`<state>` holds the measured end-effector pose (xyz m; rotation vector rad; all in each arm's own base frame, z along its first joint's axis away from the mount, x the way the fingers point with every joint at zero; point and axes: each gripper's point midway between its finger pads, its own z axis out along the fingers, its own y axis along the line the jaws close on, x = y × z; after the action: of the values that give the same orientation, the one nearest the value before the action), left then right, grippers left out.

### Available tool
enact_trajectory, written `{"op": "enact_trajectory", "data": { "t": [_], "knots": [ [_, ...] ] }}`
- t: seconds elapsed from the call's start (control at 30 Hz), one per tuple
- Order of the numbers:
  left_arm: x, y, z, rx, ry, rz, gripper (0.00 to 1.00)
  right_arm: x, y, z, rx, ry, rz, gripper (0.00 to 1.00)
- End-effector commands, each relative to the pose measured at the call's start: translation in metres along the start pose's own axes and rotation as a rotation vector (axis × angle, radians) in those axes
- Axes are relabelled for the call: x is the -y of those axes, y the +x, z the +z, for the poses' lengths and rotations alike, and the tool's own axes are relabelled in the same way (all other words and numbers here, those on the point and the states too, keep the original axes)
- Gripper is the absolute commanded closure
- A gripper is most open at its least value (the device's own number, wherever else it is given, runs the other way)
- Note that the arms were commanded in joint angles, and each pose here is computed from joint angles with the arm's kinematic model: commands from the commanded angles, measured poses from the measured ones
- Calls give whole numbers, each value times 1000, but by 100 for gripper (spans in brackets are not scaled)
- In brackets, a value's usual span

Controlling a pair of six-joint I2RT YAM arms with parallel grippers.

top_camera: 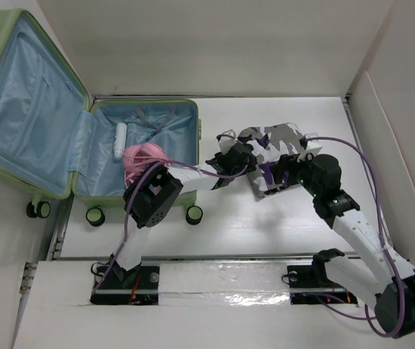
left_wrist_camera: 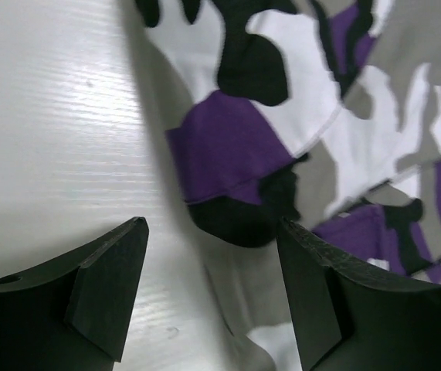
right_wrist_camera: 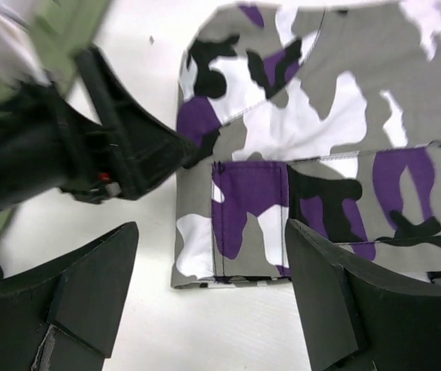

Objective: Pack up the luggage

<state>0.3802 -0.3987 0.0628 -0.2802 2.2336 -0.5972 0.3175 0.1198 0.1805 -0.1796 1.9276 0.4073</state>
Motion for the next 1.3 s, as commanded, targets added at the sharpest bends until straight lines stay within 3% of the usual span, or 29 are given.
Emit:
{"op": "enact_trajectory", "data": {
  "t": [0.0, 0.17, 0.33, 0.43, 0.53, 0.57, 0.77, 1.0, 1.27],
  "knots": [
    [-7, -8, 11, 18, -44, -65, 35, -2, -1, -9, 40, 1, -40, 18],
    [-18, 12, 35, -49, -102, -65, 29, -10, -1, -14, 26, -31, -84, 18],
    [3, 20, 49, -93, -40, -86, 21, -35, -2, -15, 32, -112, -109, 18],
    [14, 21, 54, -113, -11, -97, 22, -38, -3, -15, 35, -121, -111, 18],
    [27, 23, 57, -104, 35, -90, 42, -46, -13, -22, 69, -150, -108, 19],
    [29, 21, 60, -94, 43, -87, 58, -52, -18, -25, 84, -168, -107, 19],
    [38, 0, 67, -32, 131, -72, 98, -74, -61, -71, 225, -228, -115, 20],
    [43, -30, 57, -5, 257, -30, 100, -71, -87, -101, 360, -196, -99, 20],
    [103, -152, -35, 141, 466, 135, 100, -56, -93, -66, 387, -93, -86, 20]
  ]
}}
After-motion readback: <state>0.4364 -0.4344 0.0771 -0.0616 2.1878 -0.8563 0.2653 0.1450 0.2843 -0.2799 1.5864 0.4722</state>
